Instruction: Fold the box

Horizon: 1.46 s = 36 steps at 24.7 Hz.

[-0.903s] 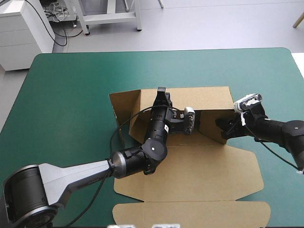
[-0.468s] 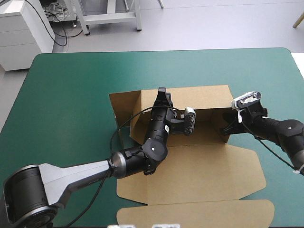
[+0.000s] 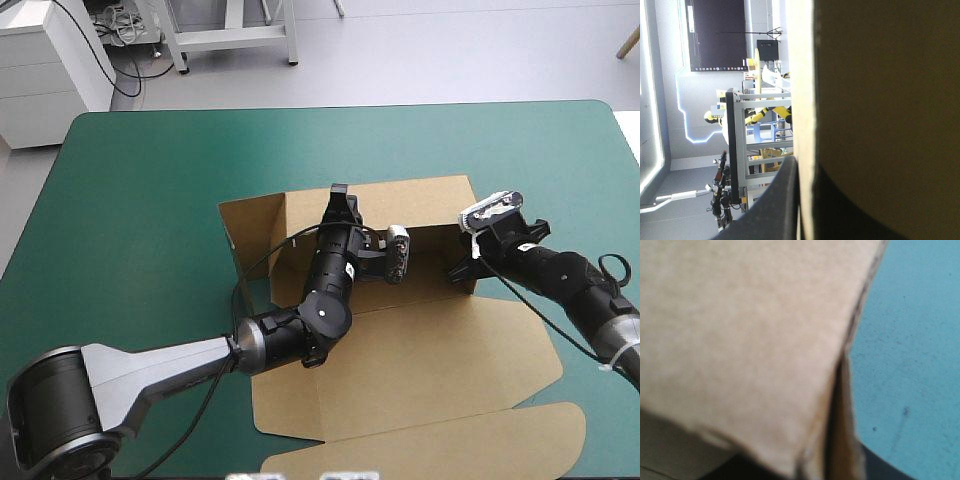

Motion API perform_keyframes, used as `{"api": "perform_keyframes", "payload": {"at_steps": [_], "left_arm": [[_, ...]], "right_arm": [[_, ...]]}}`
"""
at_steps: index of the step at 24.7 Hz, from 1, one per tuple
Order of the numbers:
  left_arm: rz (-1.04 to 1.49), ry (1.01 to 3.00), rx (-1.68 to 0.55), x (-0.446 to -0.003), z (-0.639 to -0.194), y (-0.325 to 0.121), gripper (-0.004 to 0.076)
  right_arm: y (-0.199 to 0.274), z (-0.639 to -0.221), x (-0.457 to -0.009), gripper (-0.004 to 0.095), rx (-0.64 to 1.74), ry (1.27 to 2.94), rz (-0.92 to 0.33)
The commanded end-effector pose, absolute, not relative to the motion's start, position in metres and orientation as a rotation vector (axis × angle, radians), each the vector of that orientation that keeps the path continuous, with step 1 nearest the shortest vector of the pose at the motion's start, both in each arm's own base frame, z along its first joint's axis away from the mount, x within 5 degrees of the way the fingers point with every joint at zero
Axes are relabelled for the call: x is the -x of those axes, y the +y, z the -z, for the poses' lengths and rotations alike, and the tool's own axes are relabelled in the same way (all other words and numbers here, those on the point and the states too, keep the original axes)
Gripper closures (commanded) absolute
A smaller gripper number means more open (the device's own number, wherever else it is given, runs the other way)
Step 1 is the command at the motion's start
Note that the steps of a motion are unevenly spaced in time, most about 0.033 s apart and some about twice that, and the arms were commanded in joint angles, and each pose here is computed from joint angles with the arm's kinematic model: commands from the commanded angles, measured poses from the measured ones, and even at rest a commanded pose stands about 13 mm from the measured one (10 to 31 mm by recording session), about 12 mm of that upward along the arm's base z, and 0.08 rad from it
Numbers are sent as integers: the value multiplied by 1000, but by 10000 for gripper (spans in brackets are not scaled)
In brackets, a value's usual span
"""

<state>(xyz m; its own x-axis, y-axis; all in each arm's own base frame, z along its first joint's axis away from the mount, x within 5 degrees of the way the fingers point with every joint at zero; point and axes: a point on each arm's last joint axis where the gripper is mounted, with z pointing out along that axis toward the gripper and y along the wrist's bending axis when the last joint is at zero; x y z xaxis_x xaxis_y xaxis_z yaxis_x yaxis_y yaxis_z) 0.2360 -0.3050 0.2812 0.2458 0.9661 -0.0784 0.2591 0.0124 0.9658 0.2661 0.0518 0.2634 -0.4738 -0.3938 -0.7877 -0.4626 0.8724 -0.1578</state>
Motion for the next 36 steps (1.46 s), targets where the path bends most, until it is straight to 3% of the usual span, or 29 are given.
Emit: {"api": "perform_keyframes", "payload": {"at_steps": [1, 7, 11, 14, 15, 28, 36], "left_arm": [[-778, 1163, -1440, -230, -301, -308, 732], [-748, 1146, -1460, -229, -300, -311, 717], [-708, 1137, -1484, -228, -296, -314, 514], [-632, 1162, -1477, -227, -292, -319, 259], [-600, 1163, -1480, -226, -291, -320, 245], [-467, 1061, -1329, -160, -350, -343, 456], [-347, 1006, -1202, -112, -404, -318, 638]], "right_arm": [[71, -266, -254, 906, 735, 2160, -216], [70, -267, -256, 906, 669, 2162, -217], [70, -267, -256, 906, 639, 2173, -220], [67, -266, -256, 906, 640, 2212, -191], [66, -268, -257, 906, 637, 2215, -174], [63, -313, -266, 907, 575, 2272, -139], [59, -328, -265, 908, 501, 2360, -117]]}}
